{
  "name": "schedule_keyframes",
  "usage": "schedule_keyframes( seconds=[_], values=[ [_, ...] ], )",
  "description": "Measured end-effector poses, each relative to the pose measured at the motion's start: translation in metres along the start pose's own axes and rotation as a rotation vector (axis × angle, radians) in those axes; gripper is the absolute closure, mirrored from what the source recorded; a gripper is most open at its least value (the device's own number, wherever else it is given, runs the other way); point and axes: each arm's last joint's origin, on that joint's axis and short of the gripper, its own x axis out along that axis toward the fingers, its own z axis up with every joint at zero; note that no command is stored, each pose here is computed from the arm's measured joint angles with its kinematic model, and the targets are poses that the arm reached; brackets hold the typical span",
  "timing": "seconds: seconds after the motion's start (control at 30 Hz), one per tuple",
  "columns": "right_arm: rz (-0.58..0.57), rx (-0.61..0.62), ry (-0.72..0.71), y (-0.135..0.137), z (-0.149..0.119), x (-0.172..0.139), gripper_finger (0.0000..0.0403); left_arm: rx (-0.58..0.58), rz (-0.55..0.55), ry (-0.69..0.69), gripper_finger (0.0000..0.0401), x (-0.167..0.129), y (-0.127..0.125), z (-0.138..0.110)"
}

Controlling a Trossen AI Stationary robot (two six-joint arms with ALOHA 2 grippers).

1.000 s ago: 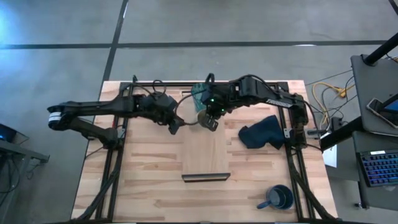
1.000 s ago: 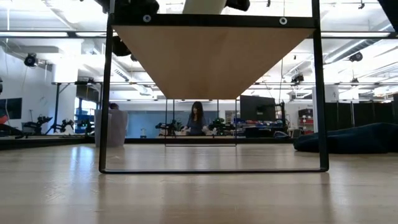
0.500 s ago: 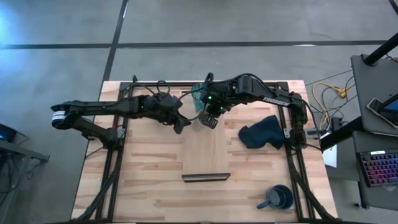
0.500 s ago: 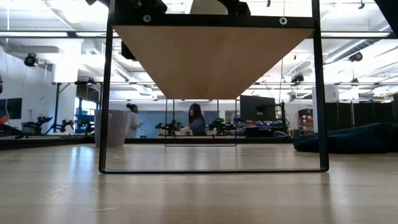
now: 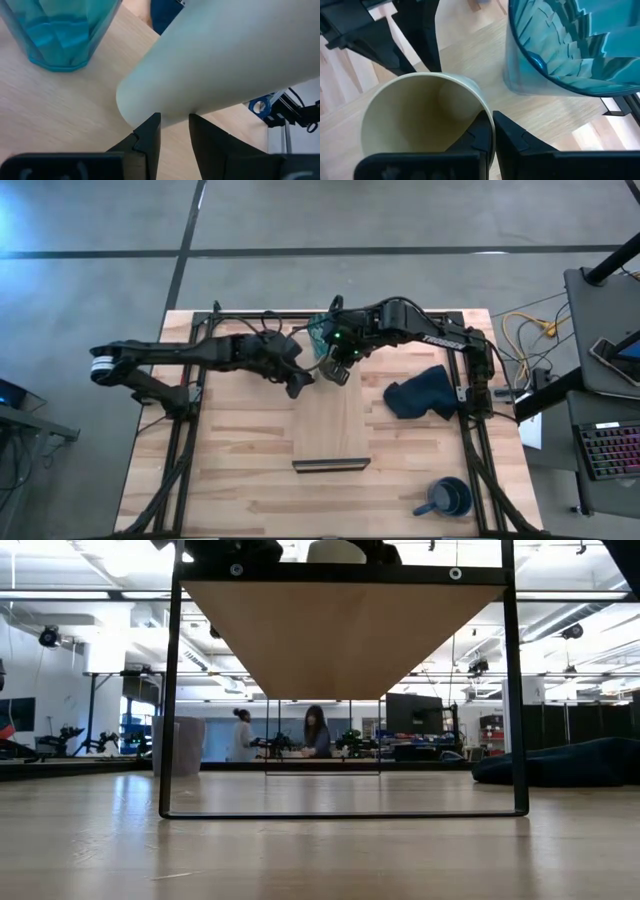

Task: Stack small to large cups/mugs on shelf
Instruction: Put the gray cup on the shelf

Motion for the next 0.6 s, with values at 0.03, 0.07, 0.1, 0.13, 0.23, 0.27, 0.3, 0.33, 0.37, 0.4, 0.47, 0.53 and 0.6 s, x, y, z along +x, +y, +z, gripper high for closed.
schedule_keyframes(
  seconds=[0.03, 0.07, 0.1, 0.13, 0.23, 0.27, 0.3, 0.33, 0.37, 0.4, 0.47, 0.53, 0.6],
  values=[
    [-0.001, 0.001, 0.000, -0.0002, 0.0001, 0.0001, 0.0394, 0.000, 0.001, 0.003, 0.0312, 0.0018, 0.0002, -0.0001],
    [-0.003, 0.002, 0.000, -0.0009, 0.0003, 0.0004, 0.0394, 0.000, 0.002, 0.004, 0.0312, 0.0030, 0.0003, -0.0002],
    [-0.003, 0.004, 0.001, -0.0016, 0.0004, 0.0007, 0.0394, 0.000, 0.002, 0.005, 0.0312, 0.0039, 0.0004, -0.0004],
    [-0.003, 0.005, -0.001, -0.0019, 0.0008, 0.0011, 0.0394, 0.000, 0.004, 0.009, 0.0312, 0.0048, 0.0005, -0.0009],
    [0.000, 0.005, 0.000, -0.0021, 0.0009, 0.0017, 0.0394, 0.002, 0.005, 0.020, 0.0312, 0.0086, -0.0001, -0.0026],
    [0.003, 0.002, 0.000, -0.0020, 0.0009, 0.0017, 0.0394, 0.002, 0.005, 0.024, 0.0312, 0.0093, -0.0002, -0.0031],
    [0.005, 0.002, 0.001, -0.0019, 0.0009, 0.0017, 0.0393, 0.002, 0.006, 0.024, 0.0312, 0.0095, -0.0002, -0.0033],
    [0.008, 0.003, -0.001, -0.0018, 0.0011, 0.0017, 0.0390, 0.002, 0.007, 0.026, 0.0312, 0.0099, -0.0001, -0.0036],
    [0.015, 0.002, -0.003, -0.0015, 0.0015, 0.0017, 0.0385, 0.002, 0.007, 0.028, 0.0312, 0.0099, 0.0000, -0.0037],
    [0.025, 0.002, -0.004, -0.0011, 0.0017, 0.0017, 0.0380, 0.003, 0.007, 0.029, 0.0312, 0.0099, -0.0002, -0.0039],
    [0.035, 0.004, -0.001, -0.0008, 0.0017, 0.0017, 0.0365, 0.003, 0.007, 0.027, 0.0312, 0.0098, -0.0003, -0.0038],
    [0.036, 0.003, 0.000, -0.0006, 0.0016, 0.0017, 0.0349, 0.003, 0.006, 0.024, 0.0312, 0.0092, -0.0006, -0.0035],
    [0.035, 0.005, 0.001, -0.0007, 0.0014, 0.0017, 0.0332, 0.003, 0.009, 0.026, 0.0312, 0.0091, -0.0002, -0.0039]
  ],
)
